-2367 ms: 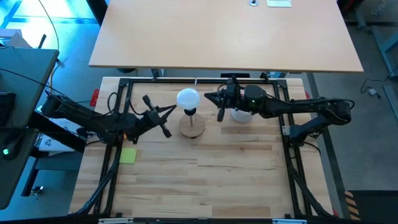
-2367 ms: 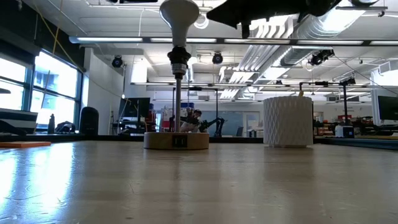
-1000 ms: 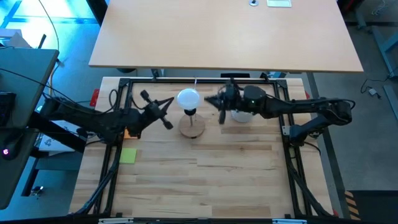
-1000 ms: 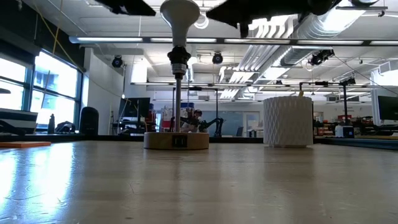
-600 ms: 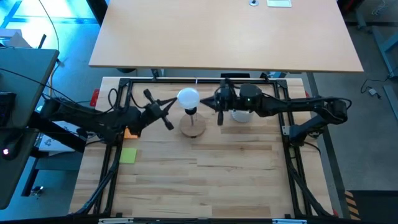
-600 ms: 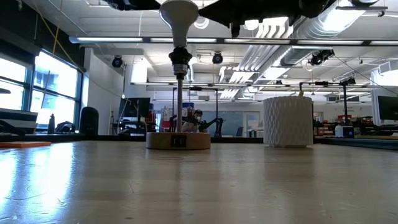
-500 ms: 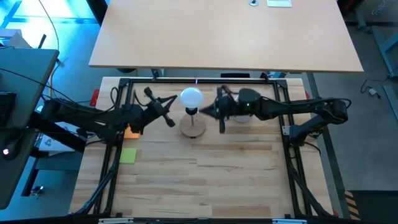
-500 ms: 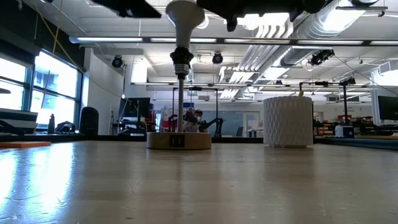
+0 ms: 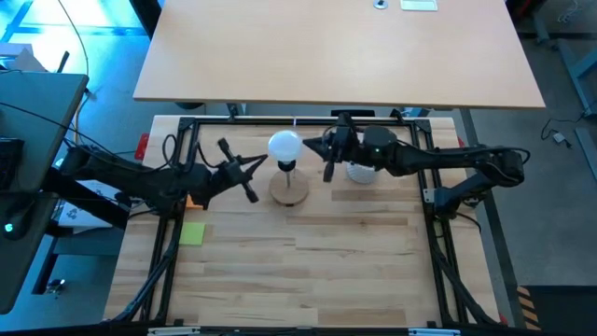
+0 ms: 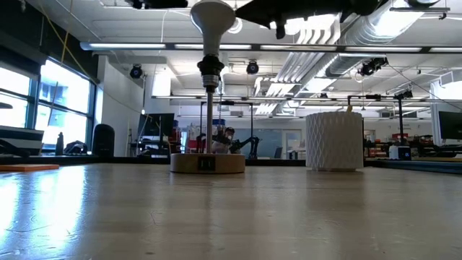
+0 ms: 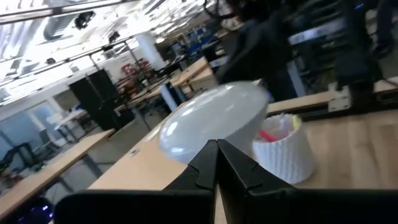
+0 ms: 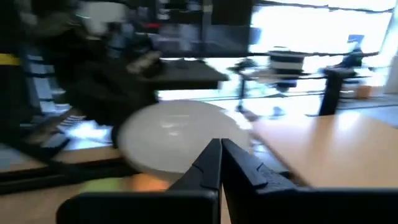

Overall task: Screw lightbulb
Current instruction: Insert the light bulb into the brown lamp

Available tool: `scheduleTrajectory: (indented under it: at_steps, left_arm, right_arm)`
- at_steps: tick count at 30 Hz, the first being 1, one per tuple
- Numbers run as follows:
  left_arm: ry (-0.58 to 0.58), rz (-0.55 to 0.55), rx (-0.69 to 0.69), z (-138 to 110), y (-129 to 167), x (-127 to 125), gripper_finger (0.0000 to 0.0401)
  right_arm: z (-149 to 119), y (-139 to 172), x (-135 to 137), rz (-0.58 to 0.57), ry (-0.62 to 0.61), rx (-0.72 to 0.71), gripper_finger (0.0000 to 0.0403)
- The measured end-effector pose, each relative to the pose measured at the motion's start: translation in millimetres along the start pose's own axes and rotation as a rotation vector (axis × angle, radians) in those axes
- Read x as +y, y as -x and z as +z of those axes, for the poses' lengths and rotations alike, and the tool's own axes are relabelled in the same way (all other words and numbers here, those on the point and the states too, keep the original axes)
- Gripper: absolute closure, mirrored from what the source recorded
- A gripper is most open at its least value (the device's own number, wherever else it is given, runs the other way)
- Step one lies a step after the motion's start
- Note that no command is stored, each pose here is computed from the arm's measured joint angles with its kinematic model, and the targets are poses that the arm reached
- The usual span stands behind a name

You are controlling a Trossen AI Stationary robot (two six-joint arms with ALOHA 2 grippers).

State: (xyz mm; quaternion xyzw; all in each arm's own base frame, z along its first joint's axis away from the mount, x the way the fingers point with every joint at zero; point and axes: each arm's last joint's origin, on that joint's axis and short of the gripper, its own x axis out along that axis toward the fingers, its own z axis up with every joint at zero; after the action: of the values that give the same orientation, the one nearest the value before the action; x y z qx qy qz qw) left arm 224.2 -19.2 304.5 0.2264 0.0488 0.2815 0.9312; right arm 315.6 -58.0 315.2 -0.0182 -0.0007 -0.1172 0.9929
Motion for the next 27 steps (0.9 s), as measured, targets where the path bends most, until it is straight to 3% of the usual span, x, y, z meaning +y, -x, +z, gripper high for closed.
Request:
scheduleTrajectory:
  at_steps: [5,10,12,14,18,21,27]
  left_arm:
    - [0.007,0.053,0.037,-7,-10,6,0.0401]
    - [-0.018,0.114,0.090,-15,-18,14,0.0401]
    - [-0.027,0.157,0.102,-13,-15,18,0.0401]
    - [-0.018,0.156,0.093,-10,-10,19,0.0401]
    - [0.006,0.037,0.009,-2,-3,14,0.0401]
    - [0.009,-0.060,-0.036,-1,-3,8,0.0401]
    - [0.011,-0.030,0.010,-10,-16,7,0.0401]
  right_arm:
    - [-2,0,6,0.141,-0.039,0.018,0.0403]
    - [-1,6,28,0.291,-0.004,0.037,0.0403]
    - [3,10,30,0.256,0.014,0.035,0.0403]
    - [8,15,27,0.129,0.017,0.037,0.0403]
    - [9,16,15,-0.103,0.019,0.052,0.0403]
    - [5,12,5,-0.080,-0.024,0.056,0.0403]
    - [-1,7,5,0.058,-0.060,0.065,0.0403]
